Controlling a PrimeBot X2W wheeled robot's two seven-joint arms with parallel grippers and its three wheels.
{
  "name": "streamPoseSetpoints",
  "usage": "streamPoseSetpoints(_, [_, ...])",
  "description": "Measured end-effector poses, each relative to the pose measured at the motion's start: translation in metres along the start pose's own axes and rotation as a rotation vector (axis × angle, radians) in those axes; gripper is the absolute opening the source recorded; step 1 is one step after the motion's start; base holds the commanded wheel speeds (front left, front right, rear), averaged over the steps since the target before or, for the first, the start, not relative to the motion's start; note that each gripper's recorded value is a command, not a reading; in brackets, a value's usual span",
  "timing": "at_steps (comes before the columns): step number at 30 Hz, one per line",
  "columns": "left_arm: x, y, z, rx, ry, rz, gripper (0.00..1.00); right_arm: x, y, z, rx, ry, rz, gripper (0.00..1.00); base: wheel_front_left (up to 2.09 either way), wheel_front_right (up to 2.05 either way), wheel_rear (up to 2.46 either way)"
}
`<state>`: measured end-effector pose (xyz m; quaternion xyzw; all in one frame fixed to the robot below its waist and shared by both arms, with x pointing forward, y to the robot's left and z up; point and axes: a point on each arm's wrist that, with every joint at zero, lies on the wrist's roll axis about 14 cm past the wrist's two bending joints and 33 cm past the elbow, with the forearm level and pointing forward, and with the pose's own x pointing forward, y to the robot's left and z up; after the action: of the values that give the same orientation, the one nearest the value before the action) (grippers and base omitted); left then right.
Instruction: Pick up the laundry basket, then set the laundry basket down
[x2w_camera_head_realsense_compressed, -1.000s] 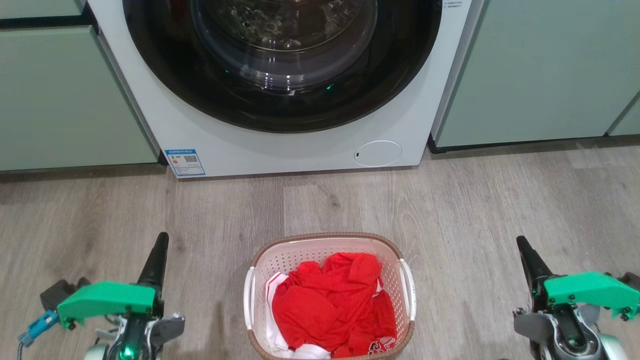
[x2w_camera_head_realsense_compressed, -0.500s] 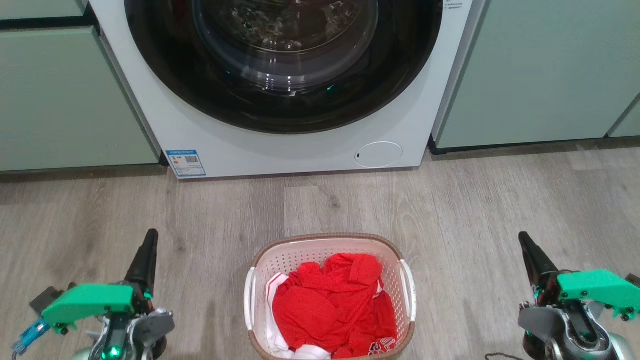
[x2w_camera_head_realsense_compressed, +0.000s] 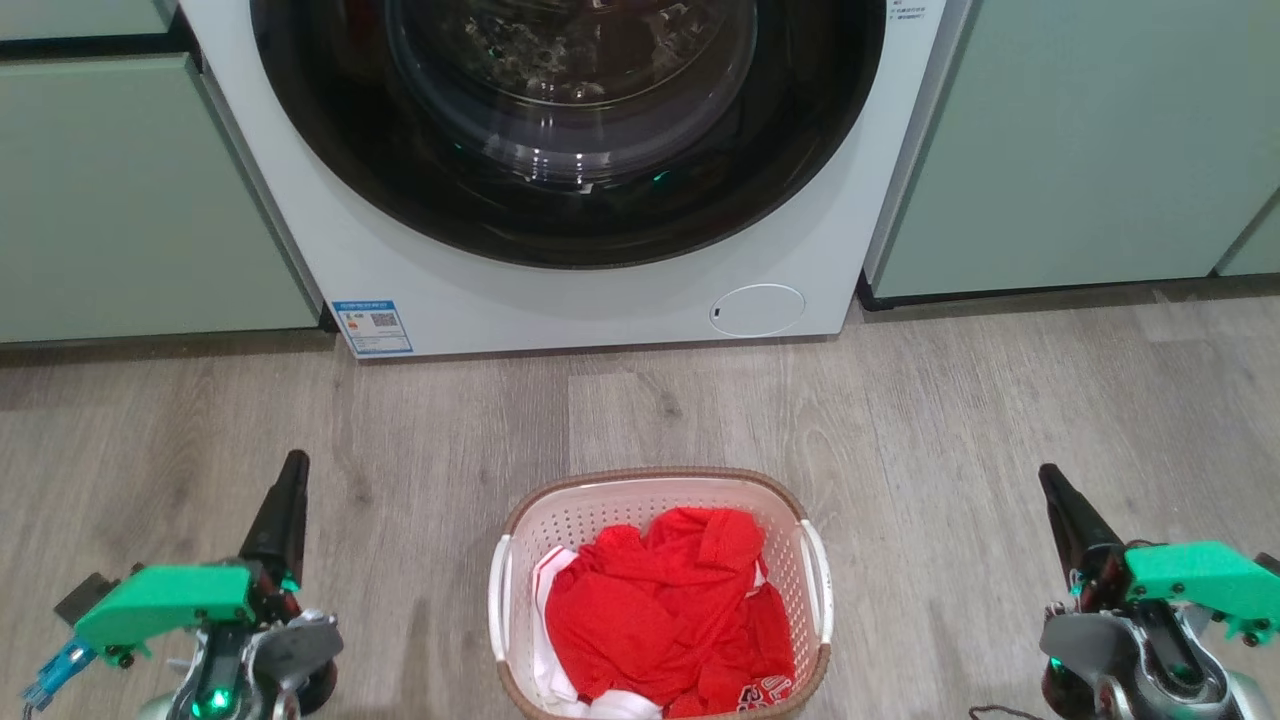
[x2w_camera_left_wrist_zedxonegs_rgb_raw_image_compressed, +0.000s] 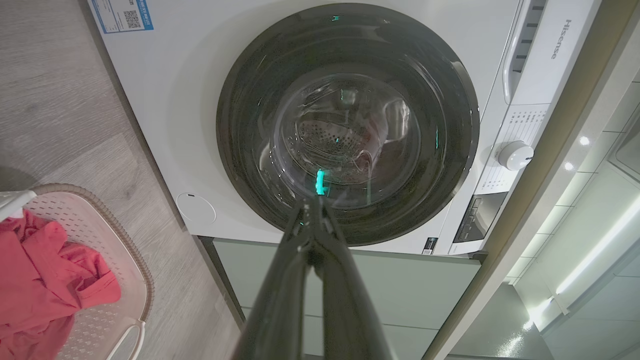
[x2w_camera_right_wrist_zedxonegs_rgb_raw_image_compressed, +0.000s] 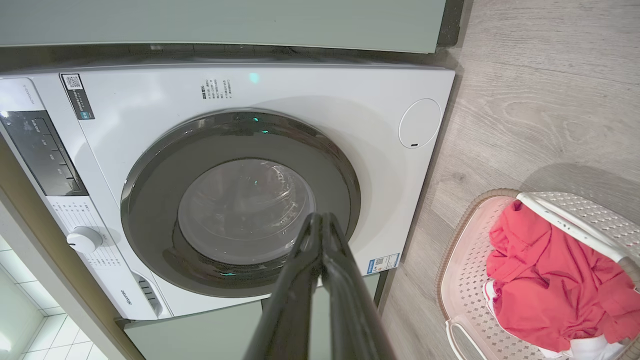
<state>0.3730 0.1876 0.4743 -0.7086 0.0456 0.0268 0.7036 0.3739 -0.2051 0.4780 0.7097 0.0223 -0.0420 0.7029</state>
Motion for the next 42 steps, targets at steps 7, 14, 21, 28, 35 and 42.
streamPoseSetpoints(7, [0.0000, -0.0001, 0.0004, -0.001, -0.001, 0.000, 0.00, 0.0000, 0.0000, -0.0003, 0.000, 0.004, 0.000, 0.00, 0.00, 0.00, 0.00])
streamPoseSetpoints(14, [-0.0001, -0.0001, 0.0009, -0.001, -0.001, 0.000, 0.00, -0.0001, 0.0000, 0.0002, 0.000, 0.003, 0.000, 0.00, 0.00, 0.00, 0.00])
streamPoseSetpoints(21, [-0.0001, -0.0002, 0.0018, -0.002, -0.004, -0.001, 0.00, -0.0001, 0.0001, 0.0011, 0.001, 0.000, 0.000, 0.00, 0.00, 0.00, 0.00])
streamPoseSetpoints(28, [-0.0002, -0.0002, 0.0018, -0.003, -0.002, -0.001, 0.00, -0.0001, 0.0001, 0.0012, 0.002, 0.001, 0.000, 0.00, 0.00, 0.00, 0.00])
streamPoseSetpoints(35, [-0.0002, -0.0002, 0.0023, -0.003, -0.004, -0.001, 0.00, -0.0002, 0.0000, 0.0021, 0.002, -0.002, 0.000, 0.00, 0.00, 0.00, 0.00])
streamPoseSetpoints(42, [-0.0002, -0.0003, 0.0029, -0.005, -0.006, -0.001, 0.00, -0.0002, 0.0001, 0.0026, 0.001, -0.003, 0.000, 0.00, 0.00, 0.00, 0.00])
